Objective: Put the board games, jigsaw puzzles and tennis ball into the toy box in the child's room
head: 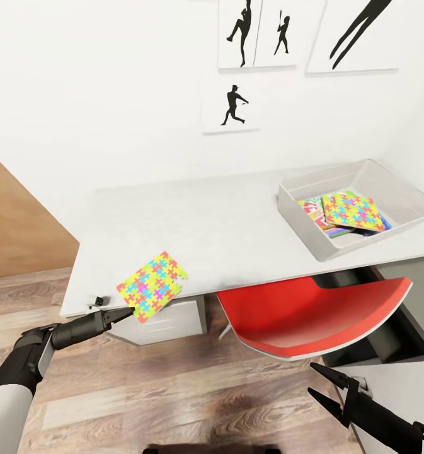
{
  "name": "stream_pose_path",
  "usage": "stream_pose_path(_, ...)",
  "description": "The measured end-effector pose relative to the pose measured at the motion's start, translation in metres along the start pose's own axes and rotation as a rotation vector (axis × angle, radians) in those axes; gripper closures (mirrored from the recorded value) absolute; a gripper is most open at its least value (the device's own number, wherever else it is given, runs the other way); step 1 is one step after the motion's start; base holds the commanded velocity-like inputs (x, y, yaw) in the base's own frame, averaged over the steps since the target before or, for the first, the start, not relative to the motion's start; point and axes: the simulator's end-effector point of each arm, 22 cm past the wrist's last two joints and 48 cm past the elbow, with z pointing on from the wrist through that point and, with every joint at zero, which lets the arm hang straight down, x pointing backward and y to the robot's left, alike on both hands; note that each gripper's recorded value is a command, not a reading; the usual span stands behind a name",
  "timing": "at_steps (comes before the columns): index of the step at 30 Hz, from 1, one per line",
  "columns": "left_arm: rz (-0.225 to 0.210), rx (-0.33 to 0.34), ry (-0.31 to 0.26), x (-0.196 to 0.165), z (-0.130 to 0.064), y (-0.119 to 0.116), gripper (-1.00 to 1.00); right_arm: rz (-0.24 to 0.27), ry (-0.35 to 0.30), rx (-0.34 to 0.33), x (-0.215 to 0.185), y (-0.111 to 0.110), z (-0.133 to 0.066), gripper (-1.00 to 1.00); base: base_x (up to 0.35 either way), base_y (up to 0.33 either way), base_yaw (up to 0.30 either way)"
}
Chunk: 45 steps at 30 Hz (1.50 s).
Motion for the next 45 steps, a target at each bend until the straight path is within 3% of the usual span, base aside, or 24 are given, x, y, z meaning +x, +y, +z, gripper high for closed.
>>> stream_pose_path(17,0.0,0.0,0.0,0.0,0.0,0.0,-1.0,0.0,0.0,0.0,0.0,0.0,0.0,-1.0,0.001,-0.055,0.0)
stream_pose_path(18,0.0,0.0,0.0,0.0,0.0,0.0,1.0,0.0,0.0,0.0,0.0,0.0,0.0,-1.0,0.0,-0.031,0.0)
stream_pose_path(45,0.001,-0.001,-0.001,-0.002,-0.005,-0.016,1.0,0.0,0.0,0.0,0.007,0.012,-0.009,-1.0,0.0,-0.002,0.0)
